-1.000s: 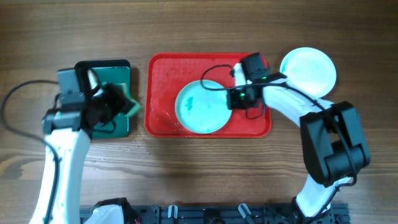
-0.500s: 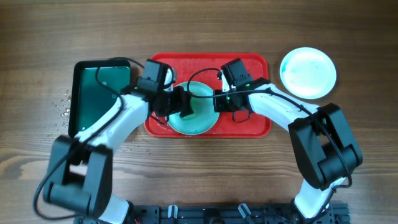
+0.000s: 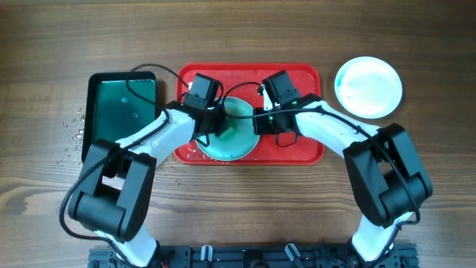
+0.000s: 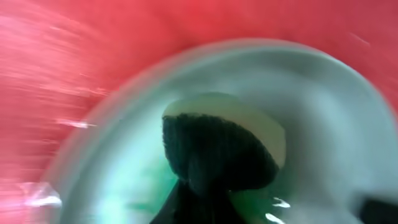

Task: Clean dirty plates on tray and stack at the side
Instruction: 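Scrub the last plate with the sponge while the right gripper holds it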

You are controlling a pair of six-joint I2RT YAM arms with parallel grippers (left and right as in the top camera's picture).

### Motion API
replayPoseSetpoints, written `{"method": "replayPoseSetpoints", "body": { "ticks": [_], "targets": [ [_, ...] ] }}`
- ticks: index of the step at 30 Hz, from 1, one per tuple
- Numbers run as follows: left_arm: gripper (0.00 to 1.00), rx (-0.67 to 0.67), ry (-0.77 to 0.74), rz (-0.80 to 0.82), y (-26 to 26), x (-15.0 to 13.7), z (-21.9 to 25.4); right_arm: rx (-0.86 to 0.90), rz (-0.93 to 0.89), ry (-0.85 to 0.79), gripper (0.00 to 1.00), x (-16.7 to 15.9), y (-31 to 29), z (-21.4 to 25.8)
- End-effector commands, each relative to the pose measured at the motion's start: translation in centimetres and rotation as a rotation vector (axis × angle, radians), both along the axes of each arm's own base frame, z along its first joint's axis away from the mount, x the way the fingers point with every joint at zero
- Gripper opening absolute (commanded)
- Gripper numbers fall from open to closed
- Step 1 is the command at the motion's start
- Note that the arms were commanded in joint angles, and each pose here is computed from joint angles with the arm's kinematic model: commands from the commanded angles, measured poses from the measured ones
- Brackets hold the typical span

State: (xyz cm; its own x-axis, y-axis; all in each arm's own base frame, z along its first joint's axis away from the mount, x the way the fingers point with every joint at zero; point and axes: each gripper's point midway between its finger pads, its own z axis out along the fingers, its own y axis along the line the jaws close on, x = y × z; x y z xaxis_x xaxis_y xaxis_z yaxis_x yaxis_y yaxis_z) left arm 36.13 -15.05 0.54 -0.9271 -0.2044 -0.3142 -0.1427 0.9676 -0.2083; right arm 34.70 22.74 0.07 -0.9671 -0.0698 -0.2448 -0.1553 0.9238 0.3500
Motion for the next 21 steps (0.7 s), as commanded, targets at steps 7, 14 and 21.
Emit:
{"method": "replayPoseSetpoints", "body": {
  "ticks": [7, 14, 21],
  "targets": [
    [0.04, 0.389, -0.202, 0.209, 9.0, 1.3, 5.1, -0.079, -0.001, 0.055, 0.05, -1.3, -1.5, -2.6],
    [0.04, 0.132, -0.374, 0.193, 6.4, 1.3, 13.3, -0.079, 0.0, 0.055, 0.04, -1.3, -1.5, -2.6],
    [0.04, -0.095, -0.275, 0.048, 1.8, -0.2, 12.7, -0.07, 0.003, 0.054, 0.04, -1.2, -1.3, -2.4]
  ]
}}
